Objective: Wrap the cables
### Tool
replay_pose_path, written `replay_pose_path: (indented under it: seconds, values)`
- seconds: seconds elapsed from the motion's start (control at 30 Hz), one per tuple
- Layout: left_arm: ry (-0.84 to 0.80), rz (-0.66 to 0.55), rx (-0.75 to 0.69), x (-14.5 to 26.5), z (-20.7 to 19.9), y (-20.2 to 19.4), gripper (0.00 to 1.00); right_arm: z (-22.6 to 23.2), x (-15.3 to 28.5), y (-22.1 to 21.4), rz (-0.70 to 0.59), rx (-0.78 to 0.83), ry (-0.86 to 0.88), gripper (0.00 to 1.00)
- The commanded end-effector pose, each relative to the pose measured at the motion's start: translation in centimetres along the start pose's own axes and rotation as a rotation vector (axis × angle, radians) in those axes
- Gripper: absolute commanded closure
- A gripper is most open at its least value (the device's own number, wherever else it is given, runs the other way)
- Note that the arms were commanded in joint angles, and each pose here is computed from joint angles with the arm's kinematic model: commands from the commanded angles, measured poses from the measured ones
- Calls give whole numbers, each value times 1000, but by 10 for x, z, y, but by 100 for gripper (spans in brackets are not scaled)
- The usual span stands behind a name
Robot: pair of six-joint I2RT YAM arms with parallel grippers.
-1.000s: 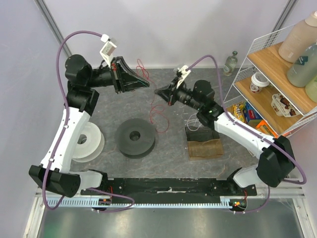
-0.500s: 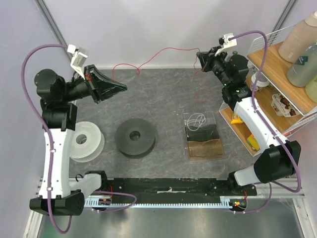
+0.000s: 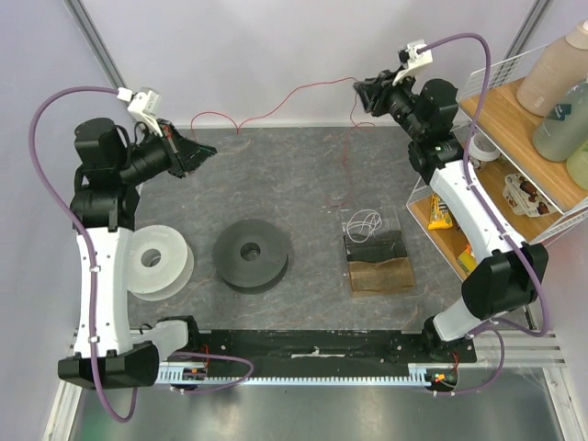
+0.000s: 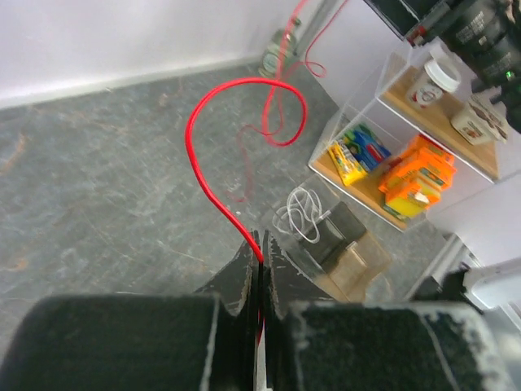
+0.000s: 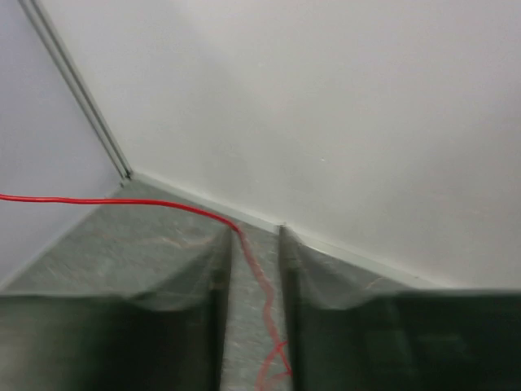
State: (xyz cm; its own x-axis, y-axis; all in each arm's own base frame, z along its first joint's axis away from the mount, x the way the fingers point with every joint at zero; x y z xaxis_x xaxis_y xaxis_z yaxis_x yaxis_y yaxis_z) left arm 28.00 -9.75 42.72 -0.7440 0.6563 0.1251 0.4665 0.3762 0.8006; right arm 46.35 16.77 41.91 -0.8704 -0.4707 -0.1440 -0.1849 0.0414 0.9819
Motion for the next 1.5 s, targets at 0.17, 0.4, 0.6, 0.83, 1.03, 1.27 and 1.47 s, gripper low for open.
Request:
replay_pose_path:
  seconds: [0.17, 0.4, 0.6, 0.83, 1.03, 1.27, 1.47]
  values:
    - [-146, 220, 233, -14, -3, -46, 98, 63, 28, -41, 82, 70, 406, 2]
    - [-408, 411, 315, -10, -47, -85, 98, 143, 67, 12, -143, 271, 677, 2]
    - [-481, 503, 253, 0, -66, -118, 98, 206, 99, 27, -283, 482, 874, 2]
    - [-289, 268, 461, -11, -58, -99, 98, 220, 128, 49, -295, 235, 672, 37]
    - [-180, 106, 572, -34, -49, -53, 99, 226, 124, 40, -146, -202, 561, 39]
    - [-14, -63, 664, -51, -28, -29, 98, 280, 87, 36, -41, -466, 576, 42]
    - [-36, -166, 616, -52, -35, -22, 98, 314, 65, 48, -42, -477, 600, 42]
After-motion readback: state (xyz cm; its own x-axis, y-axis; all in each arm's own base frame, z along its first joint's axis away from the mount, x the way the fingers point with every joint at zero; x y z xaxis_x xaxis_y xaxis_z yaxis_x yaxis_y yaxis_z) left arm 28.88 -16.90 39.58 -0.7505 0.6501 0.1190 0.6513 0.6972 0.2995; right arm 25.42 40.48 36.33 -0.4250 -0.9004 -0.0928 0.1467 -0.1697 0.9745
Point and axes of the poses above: each gripper's point midway between its finger pads, its own x axis back along the fingers, its own z axis along the line the jaws close on, y = z × x, the point moved 2 cm from there along x, back along the fingers, and after that the axes turned 15 degrees about x, right-handed, at the moved point
